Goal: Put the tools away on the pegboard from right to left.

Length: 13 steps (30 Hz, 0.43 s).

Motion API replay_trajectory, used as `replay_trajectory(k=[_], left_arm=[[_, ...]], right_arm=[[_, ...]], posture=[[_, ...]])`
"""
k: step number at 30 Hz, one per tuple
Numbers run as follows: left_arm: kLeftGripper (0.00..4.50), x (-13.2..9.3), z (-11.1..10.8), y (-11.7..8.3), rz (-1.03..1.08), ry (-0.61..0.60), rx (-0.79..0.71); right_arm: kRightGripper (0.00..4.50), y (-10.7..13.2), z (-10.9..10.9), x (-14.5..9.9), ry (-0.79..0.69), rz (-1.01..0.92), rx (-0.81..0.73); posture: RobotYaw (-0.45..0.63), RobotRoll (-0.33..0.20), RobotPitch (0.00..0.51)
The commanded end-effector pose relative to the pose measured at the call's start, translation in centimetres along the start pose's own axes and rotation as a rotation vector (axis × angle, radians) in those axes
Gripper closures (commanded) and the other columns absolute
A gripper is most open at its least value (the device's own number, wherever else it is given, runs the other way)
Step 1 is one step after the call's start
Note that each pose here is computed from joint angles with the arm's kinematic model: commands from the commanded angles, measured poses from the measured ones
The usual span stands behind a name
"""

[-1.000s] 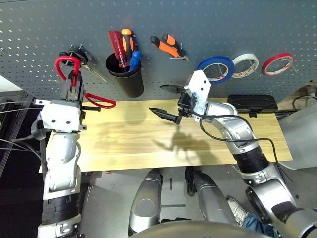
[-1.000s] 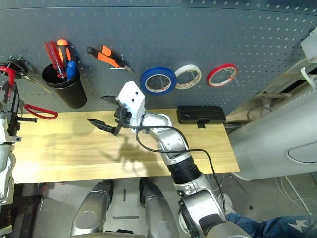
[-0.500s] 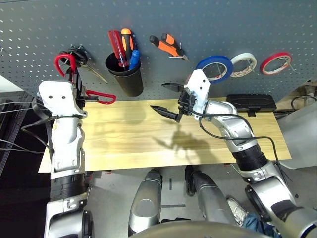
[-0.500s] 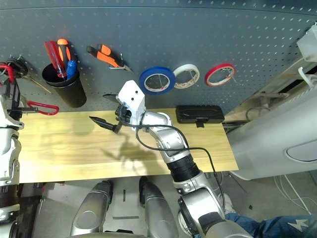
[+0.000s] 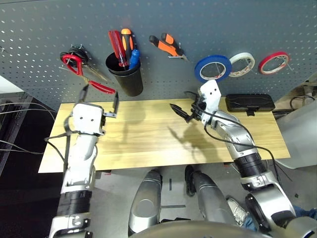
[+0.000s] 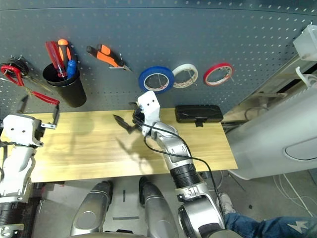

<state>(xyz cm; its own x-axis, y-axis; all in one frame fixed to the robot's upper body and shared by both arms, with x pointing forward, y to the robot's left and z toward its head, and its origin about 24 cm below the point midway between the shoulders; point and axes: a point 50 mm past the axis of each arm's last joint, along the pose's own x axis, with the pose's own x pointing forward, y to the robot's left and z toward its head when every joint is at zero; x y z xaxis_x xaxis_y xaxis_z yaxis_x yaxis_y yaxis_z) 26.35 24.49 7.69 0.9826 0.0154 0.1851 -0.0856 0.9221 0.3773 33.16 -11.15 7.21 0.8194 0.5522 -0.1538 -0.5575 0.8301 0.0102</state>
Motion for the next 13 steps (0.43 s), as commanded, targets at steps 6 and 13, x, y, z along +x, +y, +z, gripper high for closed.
replay_trajectory(k=[6, 13], left_arm=[[0.01, -0.7, -5.7, -2.6, -0.06, 0.359, -0.125], [0.01, 0.0, -6.2, -3.3, -0.018, 0.391, -0.149]], right_arm=[[0.0, -5.9, -3.4, -1.8, 0.142, -0.374, 0.126], [0.0, -8.9, -4.4, -3.7, 0.185, -0.447, 0.141]], posture=[[0.1, 0.0, 0.256], [0.06, 0.0, 0.259]])
